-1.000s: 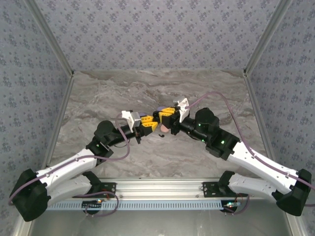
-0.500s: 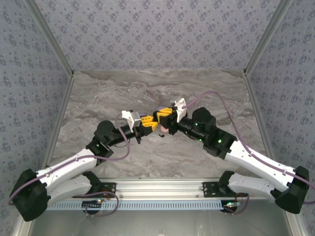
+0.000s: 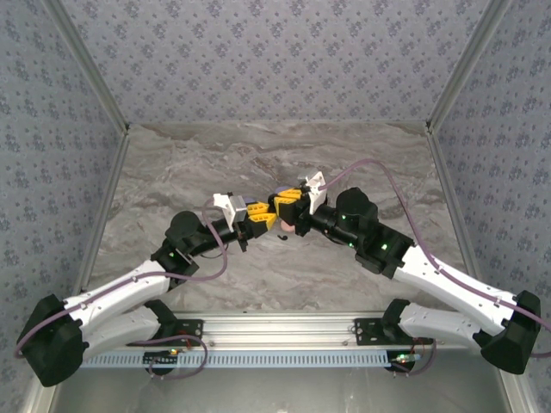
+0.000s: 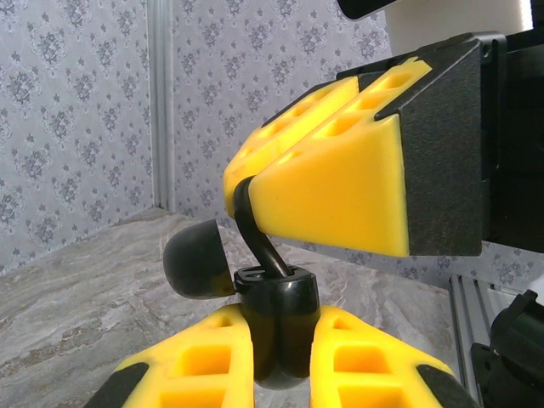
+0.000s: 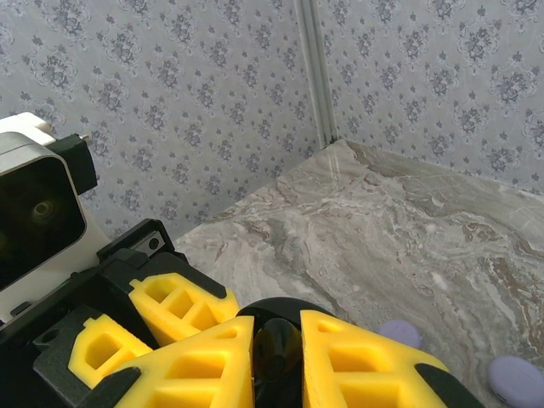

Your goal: Insert wireless bluetooth earbuds into charging case

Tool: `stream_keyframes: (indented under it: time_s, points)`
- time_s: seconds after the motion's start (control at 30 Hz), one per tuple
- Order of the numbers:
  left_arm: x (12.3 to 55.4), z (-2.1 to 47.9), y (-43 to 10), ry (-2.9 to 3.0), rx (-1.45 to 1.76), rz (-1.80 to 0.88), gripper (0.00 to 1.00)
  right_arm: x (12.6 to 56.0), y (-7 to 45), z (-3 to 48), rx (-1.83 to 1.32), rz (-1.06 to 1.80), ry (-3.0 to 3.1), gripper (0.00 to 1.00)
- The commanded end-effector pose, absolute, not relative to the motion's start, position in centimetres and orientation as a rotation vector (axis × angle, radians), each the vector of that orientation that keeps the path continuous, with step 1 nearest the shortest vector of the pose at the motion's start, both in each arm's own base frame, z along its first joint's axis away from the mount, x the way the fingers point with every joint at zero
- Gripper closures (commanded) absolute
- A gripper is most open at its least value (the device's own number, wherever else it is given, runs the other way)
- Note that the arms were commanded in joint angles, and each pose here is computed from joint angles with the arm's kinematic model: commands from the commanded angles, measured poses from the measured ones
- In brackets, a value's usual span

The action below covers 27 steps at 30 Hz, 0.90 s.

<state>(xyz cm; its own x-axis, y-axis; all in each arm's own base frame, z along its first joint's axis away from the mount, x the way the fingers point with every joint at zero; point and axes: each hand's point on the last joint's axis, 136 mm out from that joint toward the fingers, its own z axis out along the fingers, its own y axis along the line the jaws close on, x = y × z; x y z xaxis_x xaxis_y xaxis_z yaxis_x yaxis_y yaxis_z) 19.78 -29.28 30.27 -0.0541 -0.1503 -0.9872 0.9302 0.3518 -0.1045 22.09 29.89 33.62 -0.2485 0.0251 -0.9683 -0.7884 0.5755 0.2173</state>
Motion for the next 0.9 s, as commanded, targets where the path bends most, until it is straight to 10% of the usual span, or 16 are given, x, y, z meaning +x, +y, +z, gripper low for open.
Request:
stream_keyframes:
  time_s: [0.0,0.87]
  points:
    - [20.0,33.5,-28.9,1.227,0.743,-1.048,1.00,21.2,30.0,33.8,-0.665,0.917,1.649,0.80]
    - [20.5,33.1,-29.1,1.242,0.728,-1.057,1.00,20.5,30.3,32.2,-0.704,0.946,1.698,0.78]
